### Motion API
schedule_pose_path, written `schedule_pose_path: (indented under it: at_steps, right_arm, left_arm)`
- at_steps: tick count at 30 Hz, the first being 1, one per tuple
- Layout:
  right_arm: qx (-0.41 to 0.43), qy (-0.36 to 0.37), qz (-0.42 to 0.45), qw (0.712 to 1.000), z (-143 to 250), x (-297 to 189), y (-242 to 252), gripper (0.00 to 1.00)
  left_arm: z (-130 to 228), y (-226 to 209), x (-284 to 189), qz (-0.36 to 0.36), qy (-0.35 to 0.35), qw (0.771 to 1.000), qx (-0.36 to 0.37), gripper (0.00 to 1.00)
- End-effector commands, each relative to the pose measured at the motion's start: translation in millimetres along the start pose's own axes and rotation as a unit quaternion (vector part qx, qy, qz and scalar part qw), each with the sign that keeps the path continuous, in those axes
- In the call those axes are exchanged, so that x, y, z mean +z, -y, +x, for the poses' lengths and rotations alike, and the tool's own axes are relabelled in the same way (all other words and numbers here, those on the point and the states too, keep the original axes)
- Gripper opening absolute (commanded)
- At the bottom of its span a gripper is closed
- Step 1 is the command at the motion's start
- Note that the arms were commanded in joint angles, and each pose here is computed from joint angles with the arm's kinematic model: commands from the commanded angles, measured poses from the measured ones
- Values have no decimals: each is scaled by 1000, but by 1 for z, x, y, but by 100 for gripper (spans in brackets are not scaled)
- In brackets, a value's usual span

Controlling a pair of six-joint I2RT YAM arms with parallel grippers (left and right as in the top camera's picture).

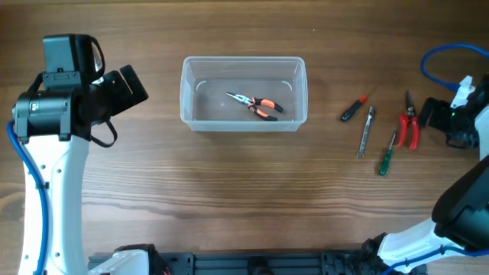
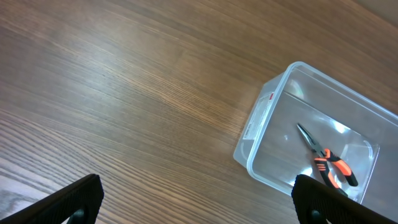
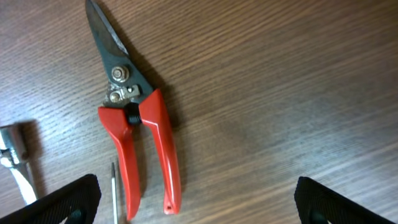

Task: Pack container
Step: 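Move the right gripper to the red-handled snips and grasp them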

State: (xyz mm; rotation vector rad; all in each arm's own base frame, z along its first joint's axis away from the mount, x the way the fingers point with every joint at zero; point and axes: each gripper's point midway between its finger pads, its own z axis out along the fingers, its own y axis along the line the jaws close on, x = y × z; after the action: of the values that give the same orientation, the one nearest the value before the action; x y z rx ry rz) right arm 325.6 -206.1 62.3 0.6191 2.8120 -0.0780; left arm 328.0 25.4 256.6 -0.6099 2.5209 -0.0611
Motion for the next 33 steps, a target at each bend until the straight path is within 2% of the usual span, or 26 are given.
schedule_pose_path:
  at_steps: [1, 11, 19, 23, 28, 30, 31, 32, 33]
  right_arm:
    - [-6, -12, -11, 1000, 11, 12, -4, 100]
    - [-3, -55, -8, 998, 25, 48, -1, 100]
    - [8, -53, 29, 998, 22, 57, 12, 100]
    - [8, -52, 30, 998, 21, 60, 12, 97]
    - [11, -90, 20, 996, 38, 84, 9, 95]
    - [22, -93, 21, 995, 39, 86, 9, 87]
    - [22, -94, 21, 995, 39, 86, 9, 75]
    - [22, -93, 21, 995, 39, 86, 9, 69]
    - [22, -94, 21, 995, 39, 86, 9, 54]
  left_arm:
    - [0, 0, 1, 2, -1, 1000, -4, 100]
    - [0, 0, 1, 2, -1, 1000, -4, 100]
    - [0, 0, 1, 2, -1, 1000, -4, 100]
    - [0, 0, 1, 2, -1, 1000, -4, 100]
    - [1, -1, 1, 1, -5, 1000, -4, 100]
    - [1, -1, 1, 1, -5, 1000, -4, 100]
    - [1, -1, 1, 1, -5, 1000, -4, 100]
    - [1, -1, 1, 1, -5, 1000, -4, 100]
    - [1, -1, 1, 1, -4, 1000, -4, 100]
